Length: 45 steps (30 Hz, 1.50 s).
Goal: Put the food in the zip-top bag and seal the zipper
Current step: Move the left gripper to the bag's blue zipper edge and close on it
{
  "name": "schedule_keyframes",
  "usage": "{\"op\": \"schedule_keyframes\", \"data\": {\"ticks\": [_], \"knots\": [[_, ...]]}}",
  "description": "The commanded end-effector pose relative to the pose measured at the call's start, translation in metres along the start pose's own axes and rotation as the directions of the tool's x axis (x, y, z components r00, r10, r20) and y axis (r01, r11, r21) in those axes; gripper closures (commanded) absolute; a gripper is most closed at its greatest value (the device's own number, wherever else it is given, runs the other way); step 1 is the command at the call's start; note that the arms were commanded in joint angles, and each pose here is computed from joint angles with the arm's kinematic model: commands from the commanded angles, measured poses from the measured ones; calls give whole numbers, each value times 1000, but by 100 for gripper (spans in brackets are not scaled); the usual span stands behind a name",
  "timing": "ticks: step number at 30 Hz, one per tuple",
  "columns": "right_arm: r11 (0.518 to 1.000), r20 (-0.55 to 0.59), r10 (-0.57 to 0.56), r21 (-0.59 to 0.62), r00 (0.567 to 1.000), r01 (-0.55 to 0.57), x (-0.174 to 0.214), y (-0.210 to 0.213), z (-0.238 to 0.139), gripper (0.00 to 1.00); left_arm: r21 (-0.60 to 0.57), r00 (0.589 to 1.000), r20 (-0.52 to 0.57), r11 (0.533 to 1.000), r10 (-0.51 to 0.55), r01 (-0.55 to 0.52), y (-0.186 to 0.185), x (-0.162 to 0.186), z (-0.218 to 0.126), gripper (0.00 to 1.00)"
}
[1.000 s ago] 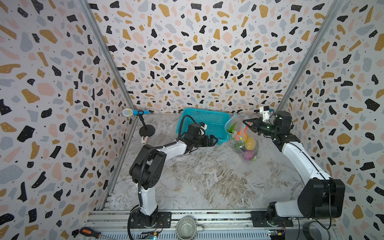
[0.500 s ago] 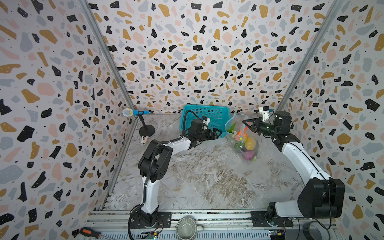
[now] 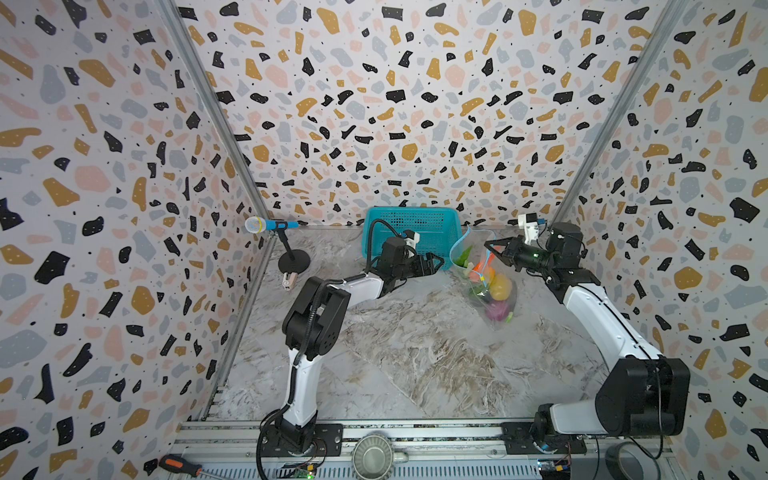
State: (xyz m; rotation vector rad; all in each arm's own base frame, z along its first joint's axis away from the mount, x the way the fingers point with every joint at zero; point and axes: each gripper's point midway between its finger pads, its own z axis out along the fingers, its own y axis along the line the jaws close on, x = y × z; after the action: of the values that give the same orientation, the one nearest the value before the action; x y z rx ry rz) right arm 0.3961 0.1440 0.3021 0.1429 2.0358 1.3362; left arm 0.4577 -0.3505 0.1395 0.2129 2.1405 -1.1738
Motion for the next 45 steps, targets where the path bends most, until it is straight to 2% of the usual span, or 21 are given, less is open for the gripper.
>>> {"op": "schedule_keyframes", "data": {"ticks": [1, 8, 10, 13, 22, 27, 35, 45], "knots": [[999, -4, -40, -10, 999, 40, -1, 11, -3, 99, 66, 994, 88, 996, 58, -64, -33, -24, -29, 11], [1000, -12, -29, 9, 999, 30, 4, 5, -1, 99, 204, 991, 123, 975, 61, -85, -89, -43, -53, 20], [999, -10, -32, 11, 999, 32, 4, 5, -1, 99, 211, 990, 118, 973, 73, -97, -107, -50, -51, 21], [999, -12, -30, 12, 999, 31, 5, 5, 1, 99, 179, 991, 79, 977, 103, -116, -121, -53, -41, 29], [999, -20, -39, 1, 999, 39, 2, 9, 5, 99, 154, 997, -23, 986, 75, -71, -109, -44, -6, 47], [999, -17, -41, 2, 999, 41, 2, 10, 5, 99, 110, 995, -57, 991, 85, -78, -96, -37, 3, 49], [999, -19, -41, 2, 999, 41, 1, 11, 7, 99, 121, 994, -63, 989, 89, -80, -98, -36, 5, 75], [998, -23, -53, 18, 998, 53, 0, 12, 7, 99, 182, 996, -28, 981, 81, -74, -120, -46, -8, 96]]}}
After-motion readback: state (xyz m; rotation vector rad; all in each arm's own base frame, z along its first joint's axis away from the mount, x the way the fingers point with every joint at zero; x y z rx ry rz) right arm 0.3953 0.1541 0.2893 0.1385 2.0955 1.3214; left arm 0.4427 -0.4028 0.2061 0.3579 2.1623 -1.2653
